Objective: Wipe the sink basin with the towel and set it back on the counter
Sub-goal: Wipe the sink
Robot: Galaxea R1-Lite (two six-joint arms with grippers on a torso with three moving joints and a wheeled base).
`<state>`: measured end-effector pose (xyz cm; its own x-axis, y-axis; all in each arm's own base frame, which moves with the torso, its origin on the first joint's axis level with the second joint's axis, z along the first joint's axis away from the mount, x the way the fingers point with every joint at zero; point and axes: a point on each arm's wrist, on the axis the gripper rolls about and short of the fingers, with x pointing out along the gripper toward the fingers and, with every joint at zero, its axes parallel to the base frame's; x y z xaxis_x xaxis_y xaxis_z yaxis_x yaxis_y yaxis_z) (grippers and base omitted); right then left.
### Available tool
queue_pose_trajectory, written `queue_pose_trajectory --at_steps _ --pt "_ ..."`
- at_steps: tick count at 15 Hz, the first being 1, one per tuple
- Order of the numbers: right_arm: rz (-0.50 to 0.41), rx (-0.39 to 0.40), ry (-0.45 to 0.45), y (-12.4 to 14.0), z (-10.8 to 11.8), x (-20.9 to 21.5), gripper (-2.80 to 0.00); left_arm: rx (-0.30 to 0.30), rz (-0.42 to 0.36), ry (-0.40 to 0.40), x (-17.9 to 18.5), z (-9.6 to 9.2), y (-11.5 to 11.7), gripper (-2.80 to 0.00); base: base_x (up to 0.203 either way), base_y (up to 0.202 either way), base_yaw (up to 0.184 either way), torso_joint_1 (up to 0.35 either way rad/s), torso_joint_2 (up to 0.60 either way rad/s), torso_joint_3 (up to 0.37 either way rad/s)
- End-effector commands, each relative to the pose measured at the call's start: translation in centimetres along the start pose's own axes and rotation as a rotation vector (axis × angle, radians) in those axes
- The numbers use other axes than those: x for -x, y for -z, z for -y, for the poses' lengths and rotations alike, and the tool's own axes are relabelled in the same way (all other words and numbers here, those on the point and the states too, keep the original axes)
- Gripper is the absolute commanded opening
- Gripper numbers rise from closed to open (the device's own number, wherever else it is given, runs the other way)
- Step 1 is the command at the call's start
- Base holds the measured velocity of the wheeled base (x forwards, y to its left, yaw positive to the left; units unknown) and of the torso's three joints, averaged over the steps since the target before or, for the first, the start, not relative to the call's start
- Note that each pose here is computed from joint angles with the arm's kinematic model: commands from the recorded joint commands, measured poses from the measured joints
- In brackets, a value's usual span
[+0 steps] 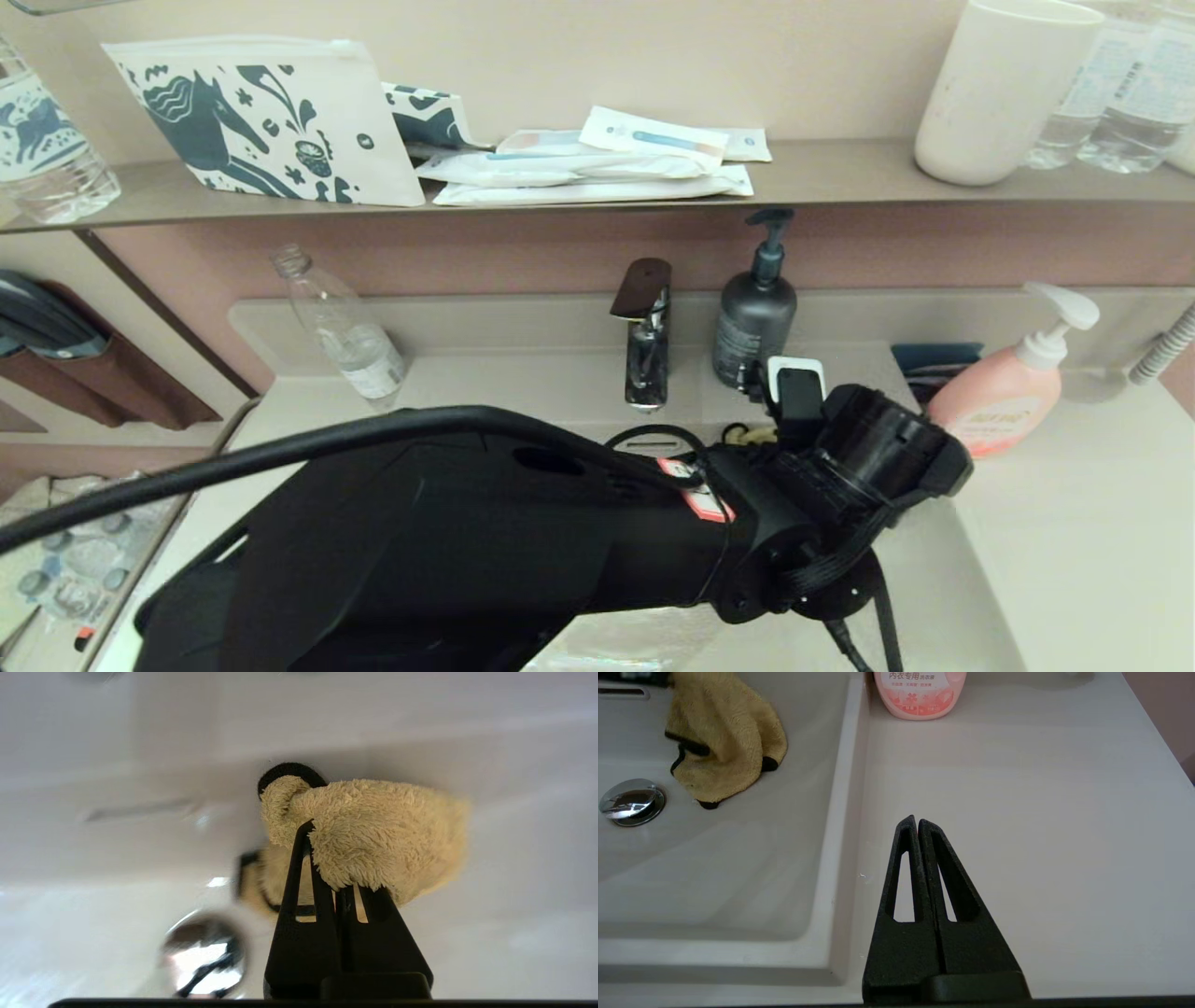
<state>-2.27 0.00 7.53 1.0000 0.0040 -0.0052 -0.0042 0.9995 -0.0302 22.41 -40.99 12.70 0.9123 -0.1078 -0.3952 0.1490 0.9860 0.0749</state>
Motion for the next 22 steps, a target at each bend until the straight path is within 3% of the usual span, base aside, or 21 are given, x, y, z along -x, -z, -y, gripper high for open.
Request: queue_pose_trajectory --at_steps 1,9,17,22 --pt "0.000 0.001 -0.001 0.0 0.0 0.0 -2.80 0.006 -0.026 -0.036 0.4 -2.1 0.3 -2.80 0.000 0.000 0.000 0.000 0.00 0.000" --pt "0.001 0.000 -0.001 0.0 0.0 0.0 -2.80 0.062 -0.005 -0.170 -1.0 -6.1 0.7 -2.80 0.000 0.000 0.000 0.000 0.00 0.000" --pt "-0.001 0.000 -0.001 0.0 0.0 0.0 -2.80 0.060 -0.013 -0.199 0.2 -9.0 0.5 -2.80 0.000 0.000 0.000 0.000 0.00 0.000" --pt "0.001 0.000 -0.001 0.0 0.0 0.0 -2.80 0.051 -0.032 -0.235 -0.1 -11.1 1.5 -2.80 0.000 0.000 0.000 0.000 0.00 0.000"
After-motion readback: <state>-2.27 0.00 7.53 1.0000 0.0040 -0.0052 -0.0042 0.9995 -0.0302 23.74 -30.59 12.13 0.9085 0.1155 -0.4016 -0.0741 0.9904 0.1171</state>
